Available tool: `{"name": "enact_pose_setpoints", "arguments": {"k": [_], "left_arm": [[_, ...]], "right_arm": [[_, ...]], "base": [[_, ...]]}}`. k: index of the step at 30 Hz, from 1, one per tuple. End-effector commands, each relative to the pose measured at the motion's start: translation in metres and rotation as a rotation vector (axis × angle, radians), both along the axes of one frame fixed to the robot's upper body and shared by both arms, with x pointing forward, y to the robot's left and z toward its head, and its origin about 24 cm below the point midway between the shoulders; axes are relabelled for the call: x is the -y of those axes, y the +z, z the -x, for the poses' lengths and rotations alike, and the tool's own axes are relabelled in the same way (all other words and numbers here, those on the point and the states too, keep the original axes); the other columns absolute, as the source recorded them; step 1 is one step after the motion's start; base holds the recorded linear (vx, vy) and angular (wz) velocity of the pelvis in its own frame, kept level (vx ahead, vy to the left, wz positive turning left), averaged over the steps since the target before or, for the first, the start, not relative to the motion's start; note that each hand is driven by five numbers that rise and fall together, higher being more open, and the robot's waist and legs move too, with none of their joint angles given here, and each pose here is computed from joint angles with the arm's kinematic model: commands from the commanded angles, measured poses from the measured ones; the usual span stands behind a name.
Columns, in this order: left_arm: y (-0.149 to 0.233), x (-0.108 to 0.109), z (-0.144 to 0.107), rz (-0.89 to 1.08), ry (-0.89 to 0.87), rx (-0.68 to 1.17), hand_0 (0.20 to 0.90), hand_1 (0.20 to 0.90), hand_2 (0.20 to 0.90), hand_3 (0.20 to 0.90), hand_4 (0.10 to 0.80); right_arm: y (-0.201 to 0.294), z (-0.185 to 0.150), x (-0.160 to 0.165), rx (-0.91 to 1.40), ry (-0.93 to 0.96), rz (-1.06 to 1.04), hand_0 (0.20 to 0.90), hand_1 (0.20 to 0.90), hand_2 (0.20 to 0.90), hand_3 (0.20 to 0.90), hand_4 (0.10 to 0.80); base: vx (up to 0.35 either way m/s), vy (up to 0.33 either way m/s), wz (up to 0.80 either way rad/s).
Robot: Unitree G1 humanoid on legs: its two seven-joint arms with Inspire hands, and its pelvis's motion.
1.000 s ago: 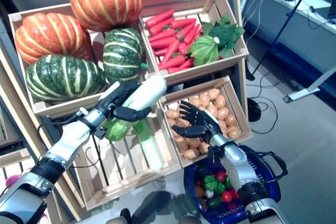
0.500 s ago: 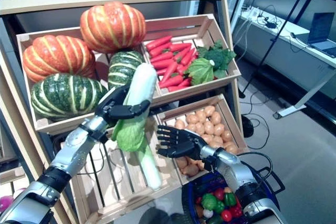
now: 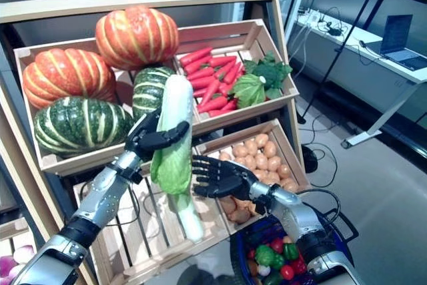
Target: Put vegetables into the basket
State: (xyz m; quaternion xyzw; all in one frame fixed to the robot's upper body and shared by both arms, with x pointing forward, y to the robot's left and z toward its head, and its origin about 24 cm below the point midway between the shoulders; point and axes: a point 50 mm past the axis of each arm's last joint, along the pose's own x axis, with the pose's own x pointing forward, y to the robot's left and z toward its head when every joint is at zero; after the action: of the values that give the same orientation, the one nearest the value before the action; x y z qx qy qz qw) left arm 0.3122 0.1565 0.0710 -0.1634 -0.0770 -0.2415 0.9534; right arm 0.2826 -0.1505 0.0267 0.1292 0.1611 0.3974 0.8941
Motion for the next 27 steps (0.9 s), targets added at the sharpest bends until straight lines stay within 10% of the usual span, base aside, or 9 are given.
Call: {"name": "enact_pose_setpoints", "arguments": {"k": [1, 27], "left_arm": [[0.038, -0.001, -0.018, 0.109, 0.034, 0.155, 0.3, 0.3, 0.3, 0.3, 0.4], [0.039, 0.052, -0.018, 0.217, -0.131, 0.161, 0.3, 0.3, 0.3, 0.3, 0.4]], "right_arm": [[0.06, -0.031, -0.027, 0.201, 0.044, -0.133, 0.9, 0.9, 0.9, 0.9, 0.8], [0.078, -0.053, -0.097, -0.056, 0.125, -0.248, 0.9, 0.9, 0.9, 0.9, 0.8]], "base": [[0.0, 0.0, 0.0], [0.001, 0.0, 0.01]]}}
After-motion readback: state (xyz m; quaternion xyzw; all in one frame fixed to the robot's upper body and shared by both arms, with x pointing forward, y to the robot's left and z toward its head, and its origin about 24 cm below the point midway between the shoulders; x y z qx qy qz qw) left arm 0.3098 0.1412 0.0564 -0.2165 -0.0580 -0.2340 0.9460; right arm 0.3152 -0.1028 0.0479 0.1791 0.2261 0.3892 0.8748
